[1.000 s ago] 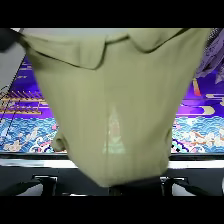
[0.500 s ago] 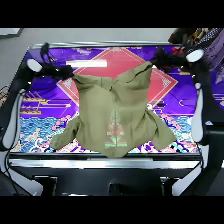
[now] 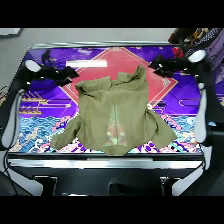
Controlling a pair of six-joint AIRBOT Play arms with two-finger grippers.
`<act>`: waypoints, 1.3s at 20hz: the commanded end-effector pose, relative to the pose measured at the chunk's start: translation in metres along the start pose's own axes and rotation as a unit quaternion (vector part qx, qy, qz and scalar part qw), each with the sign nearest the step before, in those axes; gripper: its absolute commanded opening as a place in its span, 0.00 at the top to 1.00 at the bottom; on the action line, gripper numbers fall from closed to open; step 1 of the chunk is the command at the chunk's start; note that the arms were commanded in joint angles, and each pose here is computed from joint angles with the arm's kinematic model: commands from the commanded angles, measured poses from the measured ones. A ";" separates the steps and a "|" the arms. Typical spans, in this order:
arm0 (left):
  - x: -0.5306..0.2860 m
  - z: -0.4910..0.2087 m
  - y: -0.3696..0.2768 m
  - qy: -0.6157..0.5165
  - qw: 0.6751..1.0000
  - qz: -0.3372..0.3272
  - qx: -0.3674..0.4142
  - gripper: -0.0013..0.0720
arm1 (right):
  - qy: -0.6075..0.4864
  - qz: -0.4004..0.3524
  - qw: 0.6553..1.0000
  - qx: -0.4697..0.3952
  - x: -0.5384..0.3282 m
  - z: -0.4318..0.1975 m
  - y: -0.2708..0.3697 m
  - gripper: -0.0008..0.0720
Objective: Fold the clothes and pants, and hang the long-sleeved shirts on hangers.
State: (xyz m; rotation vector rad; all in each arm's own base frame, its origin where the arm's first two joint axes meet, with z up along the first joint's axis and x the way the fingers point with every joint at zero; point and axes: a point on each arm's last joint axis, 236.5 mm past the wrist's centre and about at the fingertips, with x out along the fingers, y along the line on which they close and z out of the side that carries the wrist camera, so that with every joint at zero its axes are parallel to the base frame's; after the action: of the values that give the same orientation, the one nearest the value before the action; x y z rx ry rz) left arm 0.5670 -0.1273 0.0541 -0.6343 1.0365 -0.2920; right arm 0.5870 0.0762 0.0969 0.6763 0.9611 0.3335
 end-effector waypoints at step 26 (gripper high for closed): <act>-0.104 -0.305 0.055 0.104 0.988 0.038 -0.108 0.05 | 0.147 -0.096 0.953 0.248 -0.031 -0.354 -0.108 0.19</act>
State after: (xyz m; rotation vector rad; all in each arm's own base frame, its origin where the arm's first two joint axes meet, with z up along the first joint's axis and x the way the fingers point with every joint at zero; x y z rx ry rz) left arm 0.2482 -0.1338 -0.0113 -0.7749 1.3038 -0.1754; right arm 0.2542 0.1066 -0.0861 0.8938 1.4602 0.0348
